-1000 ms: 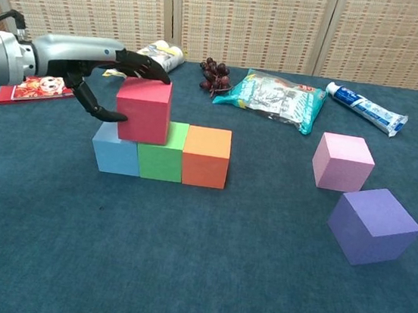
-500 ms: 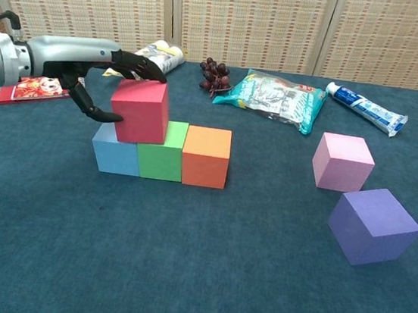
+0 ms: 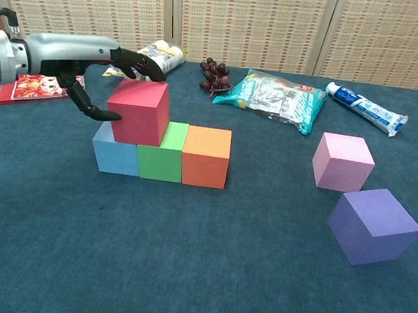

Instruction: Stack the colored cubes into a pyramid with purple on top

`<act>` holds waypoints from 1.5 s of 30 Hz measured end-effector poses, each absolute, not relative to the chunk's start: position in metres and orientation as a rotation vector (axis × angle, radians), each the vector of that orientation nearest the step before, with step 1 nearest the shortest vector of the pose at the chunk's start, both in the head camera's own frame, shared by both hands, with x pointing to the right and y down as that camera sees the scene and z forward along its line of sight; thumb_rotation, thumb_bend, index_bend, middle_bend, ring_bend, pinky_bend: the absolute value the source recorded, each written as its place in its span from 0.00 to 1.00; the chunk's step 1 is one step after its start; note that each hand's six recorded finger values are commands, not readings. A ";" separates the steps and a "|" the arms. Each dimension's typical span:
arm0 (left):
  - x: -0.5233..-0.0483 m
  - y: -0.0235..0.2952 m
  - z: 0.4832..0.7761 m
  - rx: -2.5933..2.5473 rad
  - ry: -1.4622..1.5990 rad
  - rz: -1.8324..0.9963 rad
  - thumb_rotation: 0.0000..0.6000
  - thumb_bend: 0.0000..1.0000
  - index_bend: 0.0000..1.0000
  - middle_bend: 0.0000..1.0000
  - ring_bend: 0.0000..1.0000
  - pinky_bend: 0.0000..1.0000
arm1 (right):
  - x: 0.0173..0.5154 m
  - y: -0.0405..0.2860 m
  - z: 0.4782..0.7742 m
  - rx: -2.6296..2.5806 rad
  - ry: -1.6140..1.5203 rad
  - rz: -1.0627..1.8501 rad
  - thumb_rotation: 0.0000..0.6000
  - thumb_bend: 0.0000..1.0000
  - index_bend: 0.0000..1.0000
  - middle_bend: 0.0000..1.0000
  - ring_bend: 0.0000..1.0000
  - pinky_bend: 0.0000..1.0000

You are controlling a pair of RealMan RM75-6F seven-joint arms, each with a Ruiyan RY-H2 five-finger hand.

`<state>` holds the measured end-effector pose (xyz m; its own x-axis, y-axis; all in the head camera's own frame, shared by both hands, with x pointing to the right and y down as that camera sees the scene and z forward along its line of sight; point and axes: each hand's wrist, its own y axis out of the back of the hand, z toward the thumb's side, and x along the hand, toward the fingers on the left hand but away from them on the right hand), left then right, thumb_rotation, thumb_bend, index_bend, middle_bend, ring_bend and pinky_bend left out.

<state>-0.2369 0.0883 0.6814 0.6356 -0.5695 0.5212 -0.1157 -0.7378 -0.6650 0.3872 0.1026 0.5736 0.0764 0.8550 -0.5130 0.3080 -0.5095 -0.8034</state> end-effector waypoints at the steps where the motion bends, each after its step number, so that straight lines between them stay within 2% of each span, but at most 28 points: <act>1: -0.237 0.088 0.681 -2.262 0.532 -1.000 1.00 0.34 0.15 0.12 0.08 0.13 | 0.387 0.103 0.573 -1.863 -1.150 1.442 1.00 0.07 0.00 0.00 0.00 0.00; 6: -0.237 0.090 0.681 -2.267 0.534 -1.004 1.00 0.34 0.12 0.10 0.06 0.13 | 0.388 0.103 0.572 -1.862 -1.152 1.442 1.00 0.07 0.00 0.00 0.00 0.00; 11: -0.240 0.092 0.675 -2.256 0.536 -0.993 1.00 0.34 0.00 0.00 0.00 0.10 | 0.389 0.103 0.571 -1.861 -1.154 1.440 1.00 0.07 0.00 0.00 0.00 0.00; 16: -0.253 0.094 0.658 -2.239 0.591 -0.977 1.00 0.34 0.00 0.00 0.00 0.08 | 0.388 0.106 0.571 -1.871 -1.140 1.431 1.00 0.07 0.00 0.00 0.00 0.01; 21: -0.280 0.093 0.643 -2.165 0.654 -1.023 1.00 0.34 0.01 0.01 0.00 0.09 | 0.381 0.108 0.577 -1.899 -1.077 1.419 1.00 0.07 0.00 0.00 0.00 0.10; 25: -0.309 0.094 0.637 -2.075 0.748 -1.104 1.00 0.34 0.04 0.03 0.01 0.09 | 0.370 0.106 0.590 -1.939 -0.991 1.430 1.00 0.07 0.00 0.09 0.00 0.20; 28: -0.330 0.099 0.630 -2.037 0.842 -1.153 1.00 0.34 0.09 0.06 0.02 0.10 | 0.357 0.100 0.604 -1.971 -0.930 1.433 1.00 0.09 0.01 0.13 0.01 0.23; 38: -0.356 0.113 0.617 -1.932 0.900 -1.211 1.00 0.34 0.14 0.08 0.04 0.10 | 0.309 0.069 0.661 -1.995 -0.726 1.469 1.00 0.10 0.04 0.14 0.01 0.24; 45: -0.363 0.124 0.618 -1.938 0.890 -1.249 1.00 0.34 0.14 0.08 0.04 0.10 | 0.299 0.067 0.691 -1.993 -0.661 1.527 1.00 0.10 0.06 0.15 0.01 0.24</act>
